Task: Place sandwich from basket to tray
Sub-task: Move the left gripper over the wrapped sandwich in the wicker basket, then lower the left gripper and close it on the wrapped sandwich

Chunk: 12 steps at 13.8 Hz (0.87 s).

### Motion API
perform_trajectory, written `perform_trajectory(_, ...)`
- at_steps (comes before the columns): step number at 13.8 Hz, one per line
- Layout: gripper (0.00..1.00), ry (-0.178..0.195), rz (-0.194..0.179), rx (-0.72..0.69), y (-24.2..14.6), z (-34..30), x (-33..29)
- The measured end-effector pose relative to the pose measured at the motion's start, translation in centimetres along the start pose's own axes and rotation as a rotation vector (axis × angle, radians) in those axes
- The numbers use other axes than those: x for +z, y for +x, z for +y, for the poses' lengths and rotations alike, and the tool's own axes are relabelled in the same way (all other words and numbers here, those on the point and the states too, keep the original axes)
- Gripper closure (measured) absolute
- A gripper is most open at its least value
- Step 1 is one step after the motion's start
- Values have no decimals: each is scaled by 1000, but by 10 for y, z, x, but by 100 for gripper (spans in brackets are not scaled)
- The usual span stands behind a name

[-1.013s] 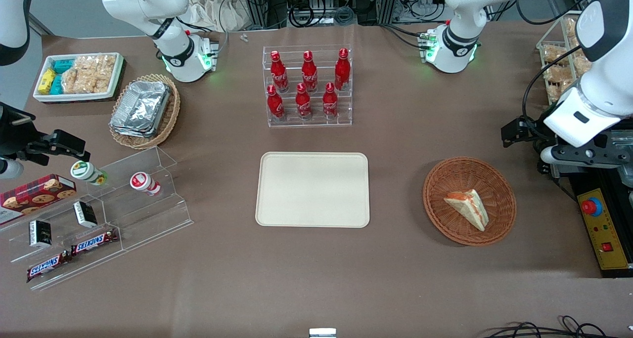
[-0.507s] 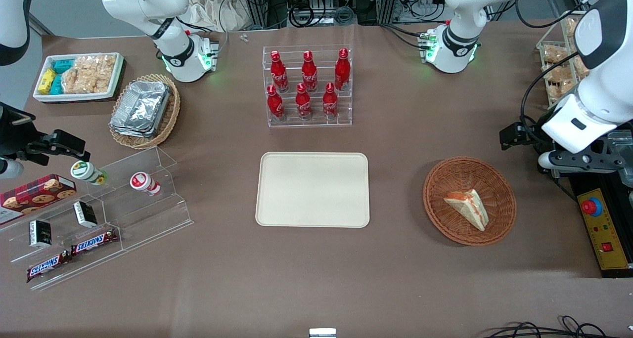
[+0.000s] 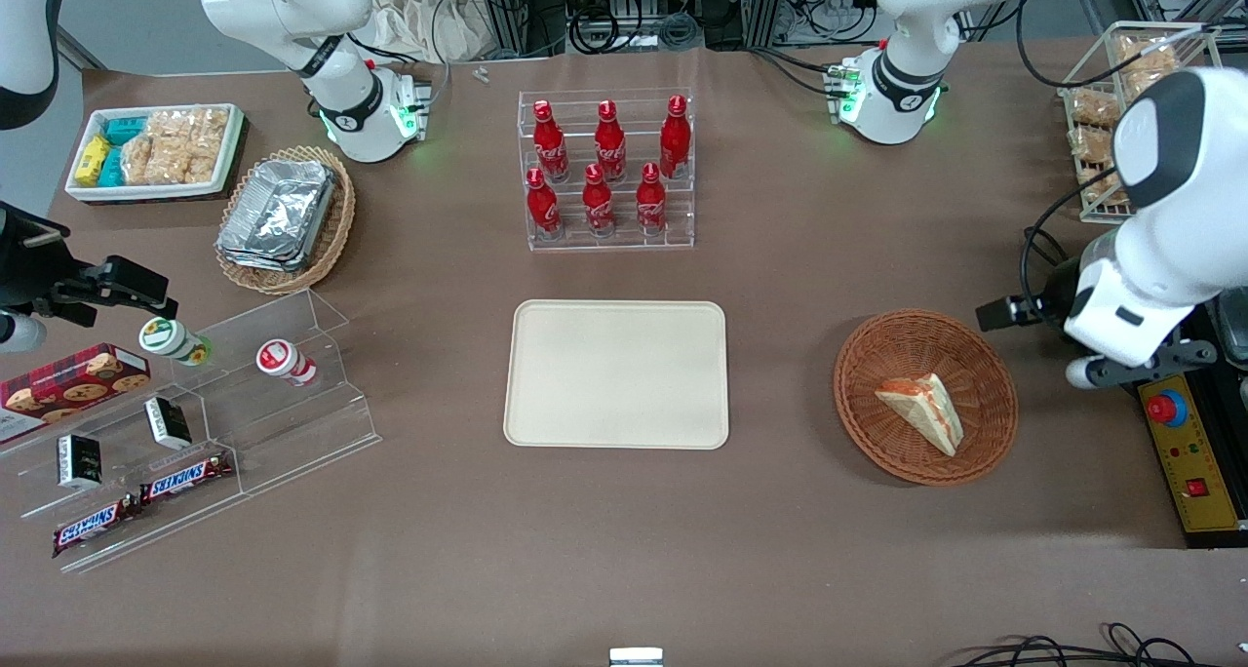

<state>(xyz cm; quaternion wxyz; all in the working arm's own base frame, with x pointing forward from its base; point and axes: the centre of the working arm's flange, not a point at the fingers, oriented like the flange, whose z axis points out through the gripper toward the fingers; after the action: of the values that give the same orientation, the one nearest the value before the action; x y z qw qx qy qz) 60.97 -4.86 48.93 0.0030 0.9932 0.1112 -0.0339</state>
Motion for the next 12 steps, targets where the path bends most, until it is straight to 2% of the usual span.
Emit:
perform_trajectory(3, 0, -15, -13, -147, 17, 3, 36)
perform_trajectory(5, 0, -25, 3, -275, 31, 9, 63)
perform_trajectory(8, 0, -12, 18, -444, 46, 22, 111)
perform_trajectory(12, 0, 0, -5, -534, 48, 43, 150)
